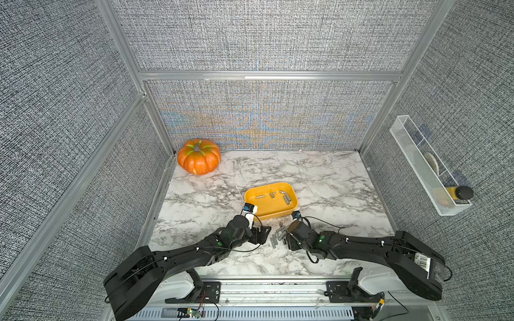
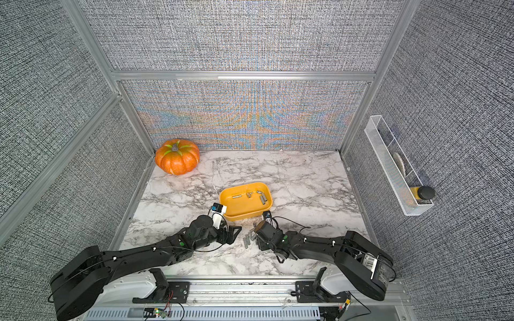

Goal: Put the socket on the desktop into the storage box
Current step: Pick up the socket head from the center of the board, then place the socket head in the storage box.

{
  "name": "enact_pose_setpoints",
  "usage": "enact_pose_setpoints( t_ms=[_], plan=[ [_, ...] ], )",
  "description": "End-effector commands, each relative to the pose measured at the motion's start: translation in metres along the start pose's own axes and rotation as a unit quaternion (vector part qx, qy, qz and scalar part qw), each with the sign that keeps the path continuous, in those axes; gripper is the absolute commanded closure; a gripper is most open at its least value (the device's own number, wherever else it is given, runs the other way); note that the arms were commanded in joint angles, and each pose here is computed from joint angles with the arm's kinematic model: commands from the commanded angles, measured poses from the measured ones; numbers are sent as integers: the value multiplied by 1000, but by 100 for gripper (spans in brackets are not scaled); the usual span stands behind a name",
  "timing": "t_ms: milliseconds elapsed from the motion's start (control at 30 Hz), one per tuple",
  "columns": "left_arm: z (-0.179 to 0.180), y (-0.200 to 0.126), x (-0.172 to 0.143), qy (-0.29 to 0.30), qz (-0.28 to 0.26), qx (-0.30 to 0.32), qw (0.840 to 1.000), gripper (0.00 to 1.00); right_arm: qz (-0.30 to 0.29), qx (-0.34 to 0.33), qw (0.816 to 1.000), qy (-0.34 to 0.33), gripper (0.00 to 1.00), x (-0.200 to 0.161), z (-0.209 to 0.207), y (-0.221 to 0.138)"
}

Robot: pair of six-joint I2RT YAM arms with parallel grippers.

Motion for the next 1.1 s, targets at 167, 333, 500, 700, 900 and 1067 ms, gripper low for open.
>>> enact_pose_setpoints(
  t_ms=[167,333,500,700,900,1067],
  plan=[
    [-3,-1,6,2,-14,-6,1000,6,4,1,1000,-4,38,0,-1,3],
    [-3,-1,6,1,-15,-6,1000,6,5,1,1000,-6,39,0,0,5],
    [-3,-1,6,1,-15,-6,1000,6,7,0,1000,-8,39,-1,-1,6],
    [-4,-2,7,1,-17,-8,1000,6,8,-5,1000,-7,48,-1,-3,5],
    [-3,-3,8,0,-19,-5,1000,6,-2,-26,1000,-8,57,4,-13,-9],
    [5,-4,8,-2,-19,20,1000,6,-40,-58,998,-4,61,22,-28,-37]
  ],
)
Point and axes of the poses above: each gripper's point midway between its finger pads, its own y axis out along the fingers, its own z axis along the line the jaws close on, x = y × z, the point moved 3 cm from there along -y, back along the fingers, and after that the axes turned 6 degrees about y, right-handed, at the moved point
